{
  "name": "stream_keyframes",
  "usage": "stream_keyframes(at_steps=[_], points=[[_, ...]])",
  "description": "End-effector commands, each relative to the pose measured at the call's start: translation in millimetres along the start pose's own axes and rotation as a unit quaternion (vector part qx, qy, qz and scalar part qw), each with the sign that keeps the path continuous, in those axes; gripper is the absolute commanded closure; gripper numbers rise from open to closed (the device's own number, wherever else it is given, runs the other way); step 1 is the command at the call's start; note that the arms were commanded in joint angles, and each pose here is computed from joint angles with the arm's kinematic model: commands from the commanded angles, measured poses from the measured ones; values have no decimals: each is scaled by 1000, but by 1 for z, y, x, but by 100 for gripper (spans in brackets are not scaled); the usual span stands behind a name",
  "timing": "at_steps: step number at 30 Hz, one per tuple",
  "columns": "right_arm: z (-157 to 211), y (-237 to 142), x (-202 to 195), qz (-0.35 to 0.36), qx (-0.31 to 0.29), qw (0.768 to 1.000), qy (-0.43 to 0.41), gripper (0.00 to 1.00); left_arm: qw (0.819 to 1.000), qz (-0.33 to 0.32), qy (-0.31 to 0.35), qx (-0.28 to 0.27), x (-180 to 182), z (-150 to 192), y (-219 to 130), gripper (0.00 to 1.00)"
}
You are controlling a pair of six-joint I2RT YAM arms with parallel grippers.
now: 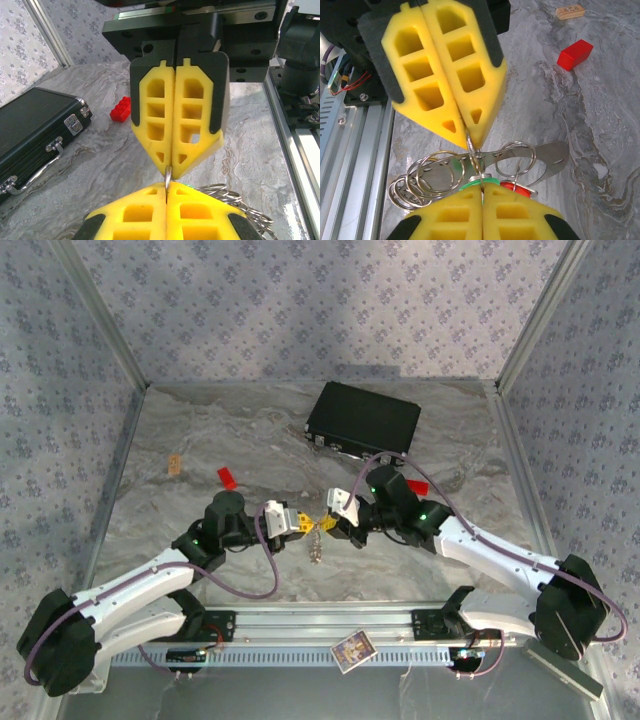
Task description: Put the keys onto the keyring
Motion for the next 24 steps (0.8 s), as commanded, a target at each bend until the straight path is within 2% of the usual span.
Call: stream_keyframes(at_steps=[1,11,15,16,20,24], points=[[-8,-3,-3,4,-18,1000,-6,99,999,14,17,-38,-5,-20,-2,100],[15,4,-4,3,17,1000,13,100,998,18,23,-54,-6,-26,-3,100],[9,3,-3,-5,8,1000,16,100,998,15,23,-56,-6,-23,-3,100],[6,0,-4,0,4,1000,12,99,998,14,22,-55,-5,-22,-2,100],[-3,-10,-4,15,-11,1000,-5,73,998,12,13,-58,-4,-17,1,100],[-8,-15,-3,20,-25,999,-19,70,997,12,6,-70,-2,-18,2,100]])
Point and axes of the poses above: each hand's point on the last joint's axis, 136 mm out from that joint toward the fingers, its own y axis out along the fingers, its own x axis along the line the jaws close on, z = x × y, the point moved 3 cm from there along -y, back along the fingers, and after that the axes turned 10 degrees about -y, right-handed, at the moved point
